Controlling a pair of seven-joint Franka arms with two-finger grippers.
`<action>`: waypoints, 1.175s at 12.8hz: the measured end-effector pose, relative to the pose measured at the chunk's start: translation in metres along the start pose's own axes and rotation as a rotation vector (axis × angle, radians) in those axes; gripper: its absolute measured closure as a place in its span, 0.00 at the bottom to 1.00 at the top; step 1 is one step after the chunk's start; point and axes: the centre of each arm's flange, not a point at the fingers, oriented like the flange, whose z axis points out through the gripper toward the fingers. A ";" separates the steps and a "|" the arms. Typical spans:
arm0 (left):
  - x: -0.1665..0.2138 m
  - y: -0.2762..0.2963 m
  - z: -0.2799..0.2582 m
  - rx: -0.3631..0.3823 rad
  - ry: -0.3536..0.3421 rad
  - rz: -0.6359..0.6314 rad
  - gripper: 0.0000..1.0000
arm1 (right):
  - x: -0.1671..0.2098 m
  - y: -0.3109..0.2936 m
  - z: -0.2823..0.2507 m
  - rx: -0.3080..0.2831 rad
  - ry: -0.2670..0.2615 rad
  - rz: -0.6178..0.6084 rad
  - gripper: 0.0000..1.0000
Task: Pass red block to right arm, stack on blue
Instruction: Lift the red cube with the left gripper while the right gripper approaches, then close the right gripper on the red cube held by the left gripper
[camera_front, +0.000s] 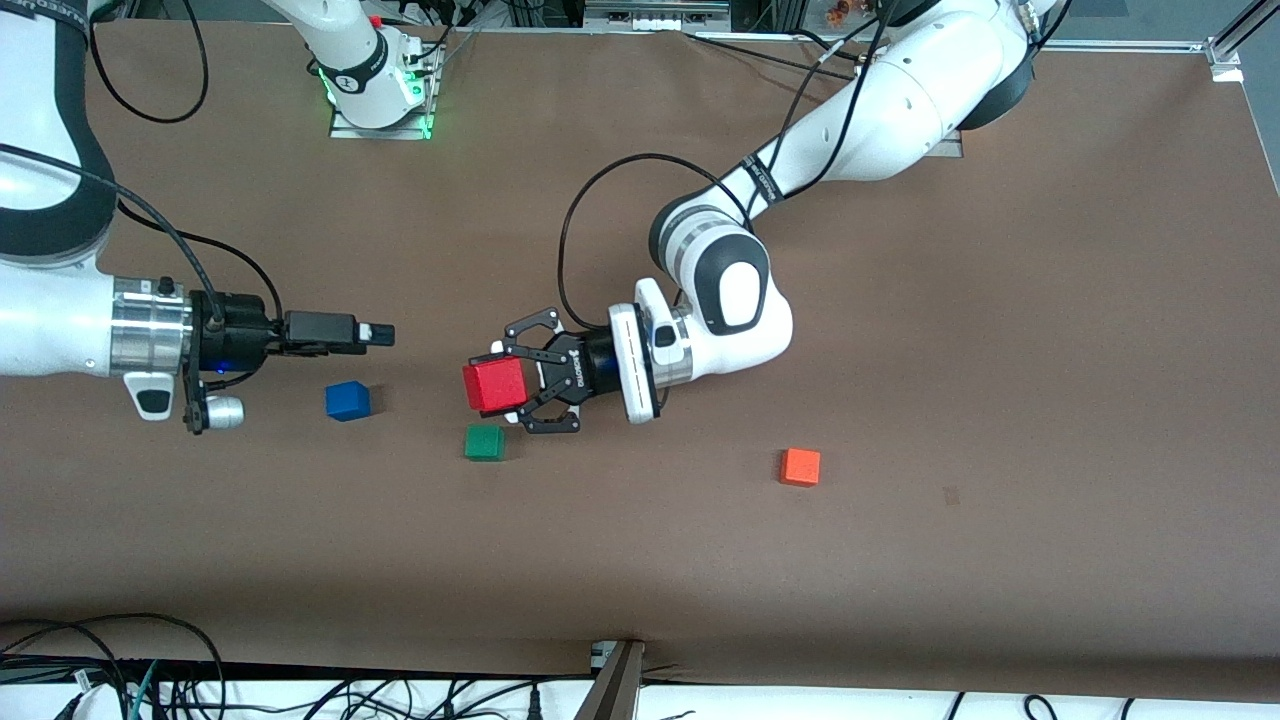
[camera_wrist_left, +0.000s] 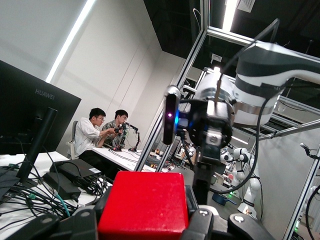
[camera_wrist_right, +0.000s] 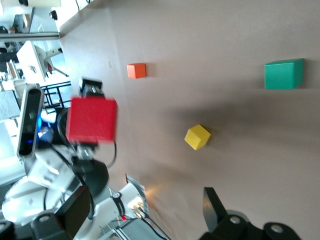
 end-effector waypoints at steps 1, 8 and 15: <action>0.000 0.006 0.004 -0.007 0.000 0.003 0.44 | 0.006 -0.010 0.009 0.002 -0.001 0.020 0.00; 0.019 0.030 0.016 -0.013 0.001 0.029 0.44 | 0.023 -0.038 0.025 0.050 0.025 0.117 0.00; 0.016 0.032 0.017 -0.008 -0.006 0.027 0.44 | 0.016 -0.062 0.033 0.066 0.006 0.122 0.00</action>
